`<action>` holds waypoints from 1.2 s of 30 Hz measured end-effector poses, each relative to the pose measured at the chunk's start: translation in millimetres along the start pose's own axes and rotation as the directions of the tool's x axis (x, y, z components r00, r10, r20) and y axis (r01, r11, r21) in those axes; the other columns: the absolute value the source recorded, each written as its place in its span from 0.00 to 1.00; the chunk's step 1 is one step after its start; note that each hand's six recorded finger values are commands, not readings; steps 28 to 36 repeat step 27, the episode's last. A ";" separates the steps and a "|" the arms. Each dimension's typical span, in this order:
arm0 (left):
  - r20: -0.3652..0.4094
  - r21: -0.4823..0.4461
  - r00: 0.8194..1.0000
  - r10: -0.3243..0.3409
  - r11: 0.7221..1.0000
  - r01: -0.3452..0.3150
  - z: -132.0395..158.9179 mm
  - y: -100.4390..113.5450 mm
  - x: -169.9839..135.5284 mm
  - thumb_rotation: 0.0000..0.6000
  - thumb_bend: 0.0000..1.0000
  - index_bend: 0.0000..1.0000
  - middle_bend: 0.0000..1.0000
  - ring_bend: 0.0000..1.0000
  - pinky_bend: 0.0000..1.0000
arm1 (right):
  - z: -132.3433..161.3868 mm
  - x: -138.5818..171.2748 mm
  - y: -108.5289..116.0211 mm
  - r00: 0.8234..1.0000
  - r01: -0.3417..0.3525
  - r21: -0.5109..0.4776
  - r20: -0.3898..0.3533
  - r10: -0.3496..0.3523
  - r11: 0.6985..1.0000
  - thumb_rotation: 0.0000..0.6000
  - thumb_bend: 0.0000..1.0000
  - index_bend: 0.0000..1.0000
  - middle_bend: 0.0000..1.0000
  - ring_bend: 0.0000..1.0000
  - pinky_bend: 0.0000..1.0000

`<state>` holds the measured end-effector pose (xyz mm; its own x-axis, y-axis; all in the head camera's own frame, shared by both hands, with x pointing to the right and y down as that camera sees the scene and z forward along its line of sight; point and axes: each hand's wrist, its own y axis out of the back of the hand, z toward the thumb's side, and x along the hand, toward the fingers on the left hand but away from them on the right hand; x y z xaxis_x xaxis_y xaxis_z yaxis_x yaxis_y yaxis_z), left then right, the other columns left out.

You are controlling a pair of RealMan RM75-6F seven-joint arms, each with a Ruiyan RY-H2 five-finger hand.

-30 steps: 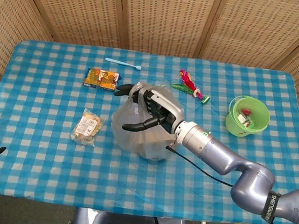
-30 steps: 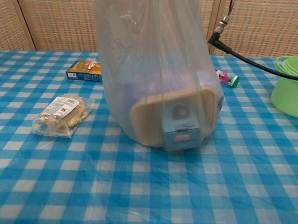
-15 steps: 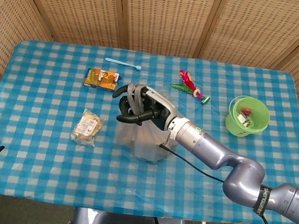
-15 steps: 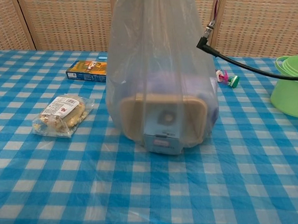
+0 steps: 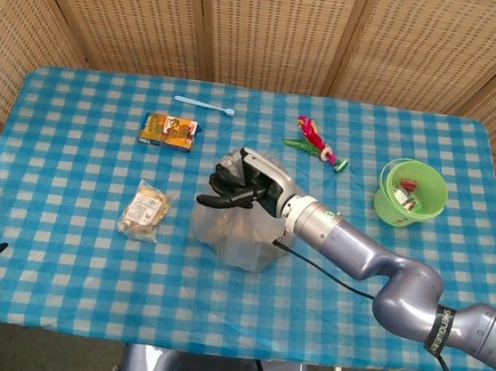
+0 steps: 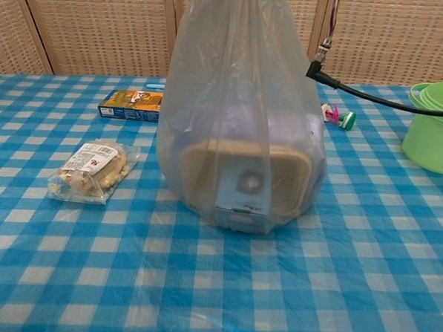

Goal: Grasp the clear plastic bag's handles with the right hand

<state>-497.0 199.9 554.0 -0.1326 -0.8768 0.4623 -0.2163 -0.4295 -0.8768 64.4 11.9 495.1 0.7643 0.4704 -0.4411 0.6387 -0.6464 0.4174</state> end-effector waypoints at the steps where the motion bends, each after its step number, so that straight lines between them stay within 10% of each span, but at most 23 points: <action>1: 0.000 0.000 1.000 0.000 1.000 0.000 0.0 0.1 0.0 1.00 0.00 0.00 0.00 0.00 0.00 | 0.1 0.1 1.1 1.000 0.005 0.003 -0.002 -0.005 1.000 1.00 0.67 1.00 0.91 0.87 1.00; 36: -0.002 -0.022 1.000 -0.014 1.000 0.014 -2.5 1.5 3.4 1.00 0.00 0.00 0.00 0.00 0.00 | 96.6 17.5 15.7 0.965 0.221 0.092 -0.163 -0.204 0.971 1.00 0.78 1.00 0.88 0.86 1.00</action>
